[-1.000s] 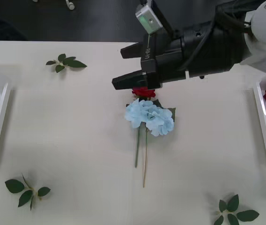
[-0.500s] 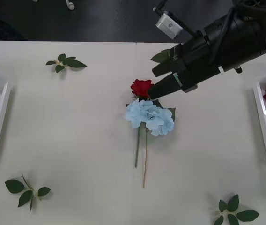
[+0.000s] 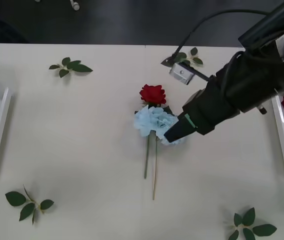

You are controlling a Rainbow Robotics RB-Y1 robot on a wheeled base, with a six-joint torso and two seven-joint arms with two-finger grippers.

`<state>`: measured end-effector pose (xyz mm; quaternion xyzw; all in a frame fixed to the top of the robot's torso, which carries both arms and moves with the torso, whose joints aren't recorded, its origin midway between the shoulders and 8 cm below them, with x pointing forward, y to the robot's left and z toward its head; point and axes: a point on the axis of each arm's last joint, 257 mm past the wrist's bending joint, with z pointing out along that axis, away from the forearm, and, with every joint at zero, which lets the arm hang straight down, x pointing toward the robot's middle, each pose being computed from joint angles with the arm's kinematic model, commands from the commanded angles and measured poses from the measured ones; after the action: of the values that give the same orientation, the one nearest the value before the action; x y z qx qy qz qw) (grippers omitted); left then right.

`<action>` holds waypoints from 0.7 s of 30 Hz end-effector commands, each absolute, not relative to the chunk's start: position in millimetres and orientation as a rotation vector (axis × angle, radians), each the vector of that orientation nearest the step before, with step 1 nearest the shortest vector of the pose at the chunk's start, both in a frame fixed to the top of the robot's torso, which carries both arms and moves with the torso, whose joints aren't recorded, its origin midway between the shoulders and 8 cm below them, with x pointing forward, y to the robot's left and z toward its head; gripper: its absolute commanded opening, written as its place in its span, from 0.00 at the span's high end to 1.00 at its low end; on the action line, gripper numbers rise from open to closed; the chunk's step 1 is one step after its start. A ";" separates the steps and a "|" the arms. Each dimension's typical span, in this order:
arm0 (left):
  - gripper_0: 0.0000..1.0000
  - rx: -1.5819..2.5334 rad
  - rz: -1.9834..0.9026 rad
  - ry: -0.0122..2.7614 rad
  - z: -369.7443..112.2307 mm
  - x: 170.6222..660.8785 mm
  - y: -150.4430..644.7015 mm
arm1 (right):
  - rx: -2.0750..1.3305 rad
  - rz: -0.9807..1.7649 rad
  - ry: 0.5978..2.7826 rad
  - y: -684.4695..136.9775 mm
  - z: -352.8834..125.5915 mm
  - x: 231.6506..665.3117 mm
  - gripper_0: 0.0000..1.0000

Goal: Put the red flowers into the right box and the blue flowers into the left box

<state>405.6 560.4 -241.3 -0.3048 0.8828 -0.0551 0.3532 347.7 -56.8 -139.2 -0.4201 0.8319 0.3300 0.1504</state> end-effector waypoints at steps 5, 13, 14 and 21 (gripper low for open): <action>0.98 -0.778 -0.022 2.281 -228.4 423.8 589.5 | -0.924 0.905 2.569 -47.1 -174.5 315.8 0.00; 0.84 -0.769 -0.013 2.291 -231.6 424.0 587.8 | -0.613 0.858 2.753 -39.1 -210.3 309.9 0.01; 0.78 -0.769 -0.013 2.290 -231.3 424.3 587.9 | -0.568 0.852 2.769 -37.1 -213.2 310.8 0.00; 0.00 -0.768 -0.039 2.287 -231.0 425.7 583.8 | -0.268 0.733 2.833 -33.4 -244.3 321.8 0.00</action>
<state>424.5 571.8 -249.9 -0.3059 0.8883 -0.0290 0.3412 325.7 -42.3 -242.7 -0.1190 0.9565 0.2468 0.1002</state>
